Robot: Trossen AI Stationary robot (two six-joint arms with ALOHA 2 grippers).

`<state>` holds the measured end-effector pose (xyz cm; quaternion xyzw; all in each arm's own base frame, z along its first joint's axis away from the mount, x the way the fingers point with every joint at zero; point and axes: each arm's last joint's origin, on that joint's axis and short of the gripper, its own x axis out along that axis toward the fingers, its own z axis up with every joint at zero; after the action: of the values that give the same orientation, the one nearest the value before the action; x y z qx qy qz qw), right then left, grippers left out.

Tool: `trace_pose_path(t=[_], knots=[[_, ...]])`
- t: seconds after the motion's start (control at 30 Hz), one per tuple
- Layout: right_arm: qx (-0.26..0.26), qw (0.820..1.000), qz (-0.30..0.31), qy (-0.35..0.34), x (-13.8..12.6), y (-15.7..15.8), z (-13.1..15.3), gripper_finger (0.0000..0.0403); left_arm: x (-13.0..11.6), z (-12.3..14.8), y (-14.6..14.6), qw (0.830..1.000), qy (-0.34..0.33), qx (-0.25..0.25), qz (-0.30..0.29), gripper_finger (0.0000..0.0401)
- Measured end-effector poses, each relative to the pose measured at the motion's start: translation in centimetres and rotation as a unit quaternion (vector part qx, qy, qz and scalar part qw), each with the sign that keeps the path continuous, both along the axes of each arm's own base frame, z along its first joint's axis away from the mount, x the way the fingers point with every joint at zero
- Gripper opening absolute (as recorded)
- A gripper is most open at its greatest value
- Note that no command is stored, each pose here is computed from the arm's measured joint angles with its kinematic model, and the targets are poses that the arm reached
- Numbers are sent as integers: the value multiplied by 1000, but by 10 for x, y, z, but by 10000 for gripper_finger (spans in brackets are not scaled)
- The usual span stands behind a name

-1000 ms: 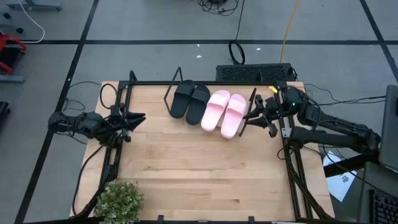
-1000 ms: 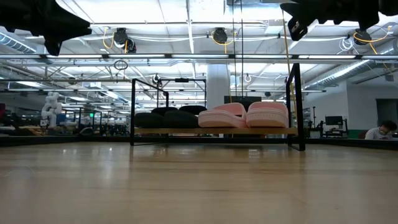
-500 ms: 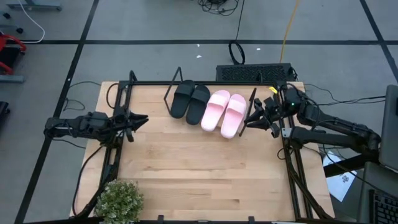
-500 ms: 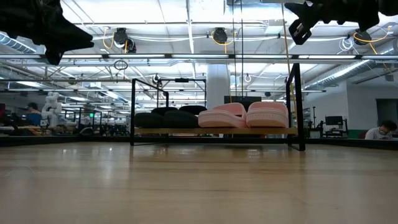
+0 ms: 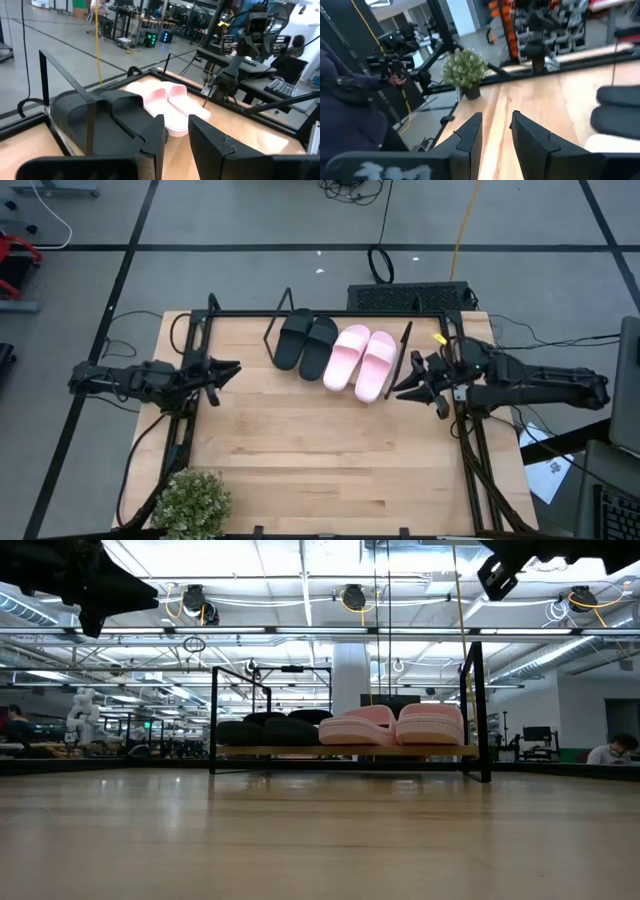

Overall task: Pick and place slides into the shelf
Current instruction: Return to Home Position

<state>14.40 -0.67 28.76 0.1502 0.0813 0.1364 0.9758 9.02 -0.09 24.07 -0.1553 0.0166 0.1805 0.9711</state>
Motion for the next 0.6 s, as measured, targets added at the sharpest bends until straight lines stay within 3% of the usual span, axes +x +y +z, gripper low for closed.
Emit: trace_pose_path(t=[0.3,0.6], knots=[[15,997,-30,-73,-24,14,-26,96,-7,-3,-3,1000,6,0,-15,86],[41,996,-42,-65,-35,18,-60,96,-8,-8,-5,999,28,3,31,86]])
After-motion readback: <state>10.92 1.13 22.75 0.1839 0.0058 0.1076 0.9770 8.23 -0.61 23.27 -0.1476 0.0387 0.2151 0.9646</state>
